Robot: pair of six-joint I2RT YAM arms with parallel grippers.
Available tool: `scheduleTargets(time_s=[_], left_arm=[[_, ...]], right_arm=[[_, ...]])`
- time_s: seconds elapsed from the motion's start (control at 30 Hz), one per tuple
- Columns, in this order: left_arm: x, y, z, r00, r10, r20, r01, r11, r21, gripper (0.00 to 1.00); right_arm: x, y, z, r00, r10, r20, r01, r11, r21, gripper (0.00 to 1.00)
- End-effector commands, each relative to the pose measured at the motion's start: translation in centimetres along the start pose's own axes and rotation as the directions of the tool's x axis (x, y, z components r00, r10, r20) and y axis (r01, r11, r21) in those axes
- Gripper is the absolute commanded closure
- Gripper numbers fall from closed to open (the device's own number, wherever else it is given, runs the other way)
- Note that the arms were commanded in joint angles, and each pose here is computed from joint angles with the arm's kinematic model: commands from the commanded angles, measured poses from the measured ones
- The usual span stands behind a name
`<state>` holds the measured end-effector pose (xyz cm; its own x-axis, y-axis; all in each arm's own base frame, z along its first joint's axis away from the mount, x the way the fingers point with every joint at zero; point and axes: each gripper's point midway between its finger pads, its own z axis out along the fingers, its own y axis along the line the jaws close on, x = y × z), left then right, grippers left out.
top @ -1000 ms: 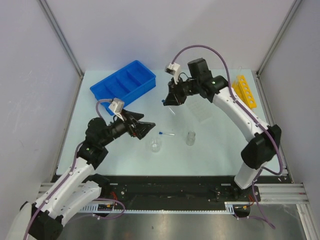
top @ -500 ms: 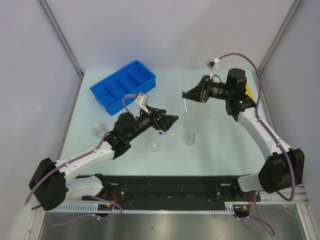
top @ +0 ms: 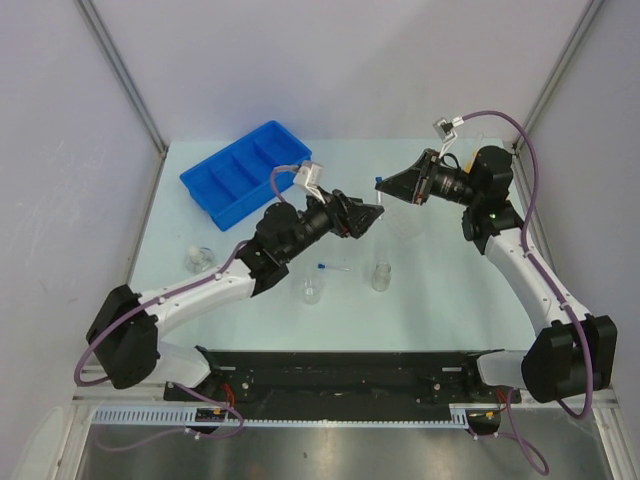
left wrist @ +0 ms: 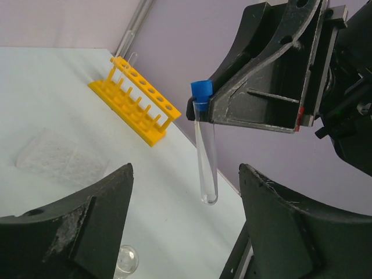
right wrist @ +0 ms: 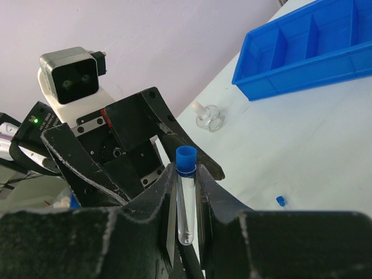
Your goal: Organize the chemistry lab equipment
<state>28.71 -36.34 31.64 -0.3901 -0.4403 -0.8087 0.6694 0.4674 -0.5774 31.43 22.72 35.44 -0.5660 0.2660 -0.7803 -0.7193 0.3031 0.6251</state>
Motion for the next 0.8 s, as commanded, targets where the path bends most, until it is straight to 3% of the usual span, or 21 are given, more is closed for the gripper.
scheduleTargets(time_s=[0.0,0.27,0.33,0.43,0.47,0.53,0.6,0.73,0.77], left_arm=[[-1.2,-1.6,1.1,1.000,-0.015,0.022,0.015,1.000,0.021,0.23],[-0.5,-1.9,2.6,0.999,-0.007,-0.034,0.007,1.000,0.007,0.49],[-0.5,-1.9,2.9,0.999,0.003,-0.045,-0.003,1.000,0.003,0.51],[-0.3,-2.1,2.8,0.998,0.021,-0.067,-0.020,1.000,0.011,0.67],[-0.3,-2.2,2.7,0.997,0.028,-0.071,-0.027,1.000,0.014,0.82],[-0.3,-2.1,2.4,0.994,0.068,-0.087,-0.068,0.998,0.012,0.90],[-0.6,-2.0,2.1,0.988,0.122,-0.094,-0.122,0.992,0.008,0.94],[-0.2,-1.0,0.6,0.957,0.250,-0.144,-0.252,0.968,0.005,0.96],[-0.6,-1.4,0.1,0.949,0.280,-0.143,-0.279,0.960,0.027,0.96]], right_arm=[[-1.1,1.6,-0.5,0.998,-0.045,0.044,0.047,0.998,-0.030,0.87],[-1.0,1.7,-0.7,0.997,-0.054,0.049,0.055,0.998,-0.027,0.87],[-1.0,1.7,-0.7,0.997,-0.065,0.047,0.067,0.998,-0.023,0.87],[-0.8,1.5,-0.8,0.995,-0.084,0.046,0.084,0.996,-0.011,0.87],[-0.8,1.5,-0.8,0.995,-0.089,0.043,0.089,0.996,-0.010,0.87],[-0.6,1.3,-0.8,0.993,-0.110,0.039,0.110,0.994,0.000,0.86],[-0.3,1.3,-0.9,0.992,-0.128,0.025,0.128,0.992,0.001,0.80],[0.9,1.2,-1.2,0.970,-0.241,-0.019,0.240,0.971,-0.019,0.49],[1.1,1.3,-1.3,0.967,-0.253,-0.026,0.252,0.967,-0.024,0.46]])
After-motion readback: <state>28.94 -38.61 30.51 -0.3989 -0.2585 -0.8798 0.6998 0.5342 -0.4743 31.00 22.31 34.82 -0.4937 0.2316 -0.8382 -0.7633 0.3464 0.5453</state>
